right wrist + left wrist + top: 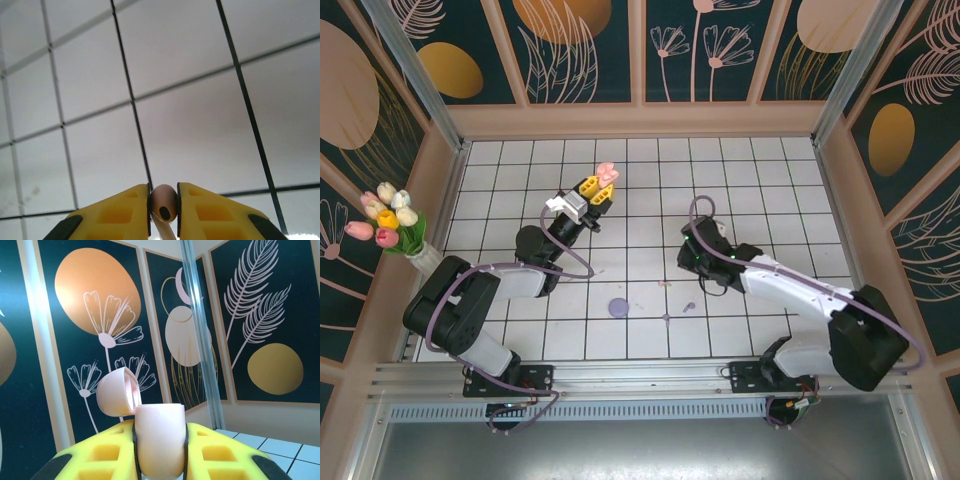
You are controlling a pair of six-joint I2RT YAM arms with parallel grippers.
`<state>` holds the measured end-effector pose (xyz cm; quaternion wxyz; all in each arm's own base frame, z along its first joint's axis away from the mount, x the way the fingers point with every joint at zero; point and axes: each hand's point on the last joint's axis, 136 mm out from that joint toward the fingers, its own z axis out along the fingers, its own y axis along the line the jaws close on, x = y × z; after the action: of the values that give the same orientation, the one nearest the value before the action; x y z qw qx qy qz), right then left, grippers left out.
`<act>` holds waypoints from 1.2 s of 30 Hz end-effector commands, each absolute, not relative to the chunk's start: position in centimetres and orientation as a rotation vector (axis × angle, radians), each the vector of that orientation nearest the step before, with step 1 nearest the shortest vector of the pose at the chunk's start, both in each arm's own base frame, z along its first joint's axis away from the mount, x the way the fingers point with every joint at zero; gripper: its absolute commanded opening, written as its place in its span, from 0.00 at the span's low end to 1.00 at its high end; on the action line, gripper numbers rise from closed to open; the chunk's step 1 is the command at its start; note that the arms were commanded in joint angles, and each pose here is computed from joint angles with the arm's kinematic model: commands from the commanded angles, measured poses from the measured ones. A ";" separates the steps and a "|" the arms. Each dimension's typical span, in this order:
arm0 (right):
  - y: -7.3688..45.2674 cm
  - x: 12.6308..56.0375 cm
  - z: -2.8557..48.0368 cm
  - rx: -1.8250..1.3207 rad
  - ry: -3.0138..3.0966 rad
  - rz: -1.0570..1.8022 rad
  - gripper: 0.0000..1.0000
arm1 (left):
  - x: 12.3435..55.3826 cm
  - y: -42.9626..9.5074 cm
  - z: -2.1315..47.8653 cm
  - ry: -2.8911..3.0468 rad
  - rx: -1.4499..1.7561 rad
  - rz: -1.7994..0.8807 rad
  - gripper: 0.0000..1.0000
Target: Insert the wireless bluetooth earbuds into the charging case
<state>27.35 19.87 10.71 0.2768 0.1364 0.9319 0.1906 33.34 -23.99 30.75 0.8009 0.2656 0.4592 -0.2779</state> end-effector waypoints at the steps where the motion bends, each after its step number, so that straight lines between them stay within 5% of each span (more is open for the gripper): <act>1: 20.1 29.6 15.7 0.326 2.350 0.646 0.19 | 32.2 -24.5 33.2 0.893 0.587 -0.637 0.00; 18: 22.8 35.5 35.6 0.066 1.820 0.988 0.20 | 31.0 -27.3 33.4 0.875 0.713 -0.825 0.00; 36: 26.1 34.8 39.6 -0.123 1.591 1.217 0.20 | 31.3 -28.5 34.2 0.835 0.693 -0.946 0.00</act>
<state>35.37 25.56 37.95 0.5205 -0.0232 0.7017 0.4861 32.56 -28.40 31.85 0.7353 0.3140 0.4327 -0.4165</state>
